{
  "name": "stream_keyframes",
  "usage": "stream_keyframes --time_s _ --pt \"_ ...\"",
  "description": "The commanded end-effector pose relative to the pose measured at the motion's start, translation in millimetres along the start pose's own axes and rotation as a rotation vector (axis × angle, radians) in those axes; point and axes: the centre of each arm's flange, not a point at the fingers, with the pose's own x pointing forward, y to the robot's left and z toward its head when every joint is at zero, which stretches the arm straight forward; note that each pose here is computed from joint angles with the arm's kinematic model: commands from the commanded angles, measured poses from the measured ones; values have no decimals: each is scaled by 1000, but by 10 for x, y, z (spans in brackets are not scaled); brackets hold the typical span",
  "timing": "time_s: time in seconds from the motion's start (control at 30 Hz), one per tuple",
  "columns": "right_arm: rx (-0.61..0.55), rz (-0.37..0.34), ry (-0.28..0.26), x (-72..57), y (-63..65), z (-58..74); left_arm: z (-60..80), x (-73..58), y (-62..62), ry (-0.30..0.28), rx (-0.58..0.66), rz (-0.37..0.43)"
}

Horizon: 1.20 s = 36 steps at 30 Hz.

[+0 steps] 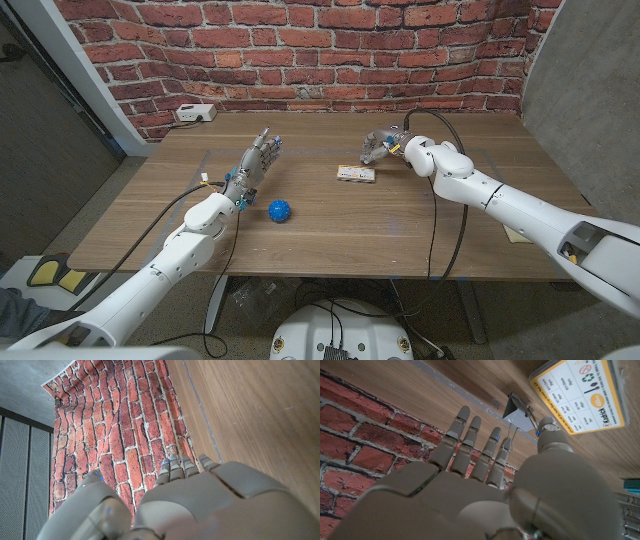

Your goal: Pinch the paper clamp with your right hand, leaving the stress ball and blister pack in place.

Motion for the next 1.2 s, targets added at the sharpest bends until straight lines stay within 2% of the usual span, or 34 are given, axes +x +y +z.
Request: stream_keyframes --time_s 0.03,0.6,1.2 --pt "25 -32 -1 -36 -49 -9 38 12 6 0 11 -1" --pt "61 -102 8 -89 -62 -11 112 3 44 -2 31 -2" --pt "79 -141 19 -101 -62 38 104 -37 62 -7 26 3"
